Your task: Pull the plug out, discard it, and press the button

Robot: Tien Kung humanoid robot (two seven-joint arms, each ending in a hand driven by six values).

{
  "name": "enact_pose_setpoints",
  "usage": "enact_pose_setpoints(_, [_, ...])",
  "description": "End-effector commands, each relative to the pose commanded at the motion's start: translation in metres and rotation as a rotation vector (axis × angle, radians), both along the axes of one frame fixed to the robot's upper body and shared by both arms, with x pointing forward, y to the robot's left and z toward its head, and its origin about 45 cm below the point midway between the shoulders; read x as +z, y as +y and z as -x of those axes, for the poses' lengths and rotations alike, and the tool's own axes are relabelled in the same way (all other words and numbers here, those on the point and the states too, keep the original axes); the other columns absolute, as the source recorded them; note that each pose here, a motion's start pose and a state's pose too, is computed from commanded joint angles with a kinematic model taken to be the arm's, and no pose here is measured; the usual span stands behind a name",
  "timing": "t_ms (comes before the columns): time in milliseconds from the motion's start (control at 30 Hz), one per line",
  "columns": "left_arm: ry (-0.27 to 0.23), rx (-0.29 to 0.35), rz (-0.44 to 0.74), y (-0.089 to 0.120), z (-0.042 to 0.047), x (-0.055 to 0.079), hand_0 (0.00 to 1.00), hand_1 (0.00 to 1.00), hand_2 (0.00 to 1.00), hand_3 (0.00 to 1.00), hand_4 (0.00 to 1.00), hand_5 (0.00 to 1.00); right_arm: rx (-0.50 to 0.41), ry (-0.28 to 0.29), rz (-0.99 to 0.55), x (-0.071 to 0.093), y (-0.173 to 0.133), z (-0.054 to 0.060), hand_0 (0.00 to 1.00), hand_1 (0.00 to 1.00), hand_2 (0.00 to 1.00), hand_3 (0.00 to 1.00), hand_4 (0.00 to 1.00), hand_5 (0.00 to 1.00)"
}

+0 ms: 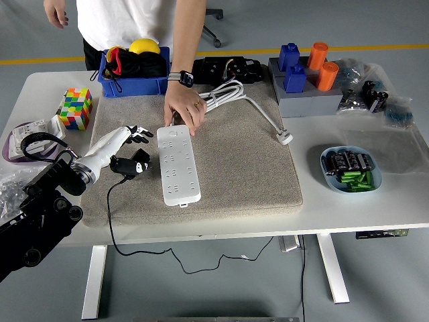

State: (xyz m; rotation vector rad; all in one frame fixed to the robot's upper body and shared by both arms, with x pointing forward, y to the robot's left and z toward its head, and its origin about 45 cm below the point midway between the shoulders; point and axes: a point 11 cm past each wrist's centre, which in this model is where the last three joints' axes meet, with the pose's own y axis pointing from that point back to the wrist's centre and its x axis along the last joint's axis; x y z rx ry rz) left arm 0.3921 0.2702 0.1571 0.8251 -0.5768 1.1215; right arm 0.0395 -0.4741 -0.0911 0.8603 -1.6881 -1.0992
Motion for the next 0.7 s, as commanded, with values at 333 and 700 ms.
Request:
enact_pose_setpoints(333, [-0.029,-0.021,0.043,-0.011,-0.0039,0.009,0.713,0.673,0.641,0.722,0.786,0.002,0.004,0.005,0.002,0.0,-0.001,0.001,0.75,0.676,0.673,0.631,0.66,0.52])
enact_pose_setpoints(700, [-0.035,-0.078,0.003,-0.026,-0.0283,0.023,0.215,0.058,0.119,0.655,0.187,0.002,0.007,0.003,0.006,0.001,-0.003,-0.001,0.75,0.676,0.673,0.63,0.66,0.52])
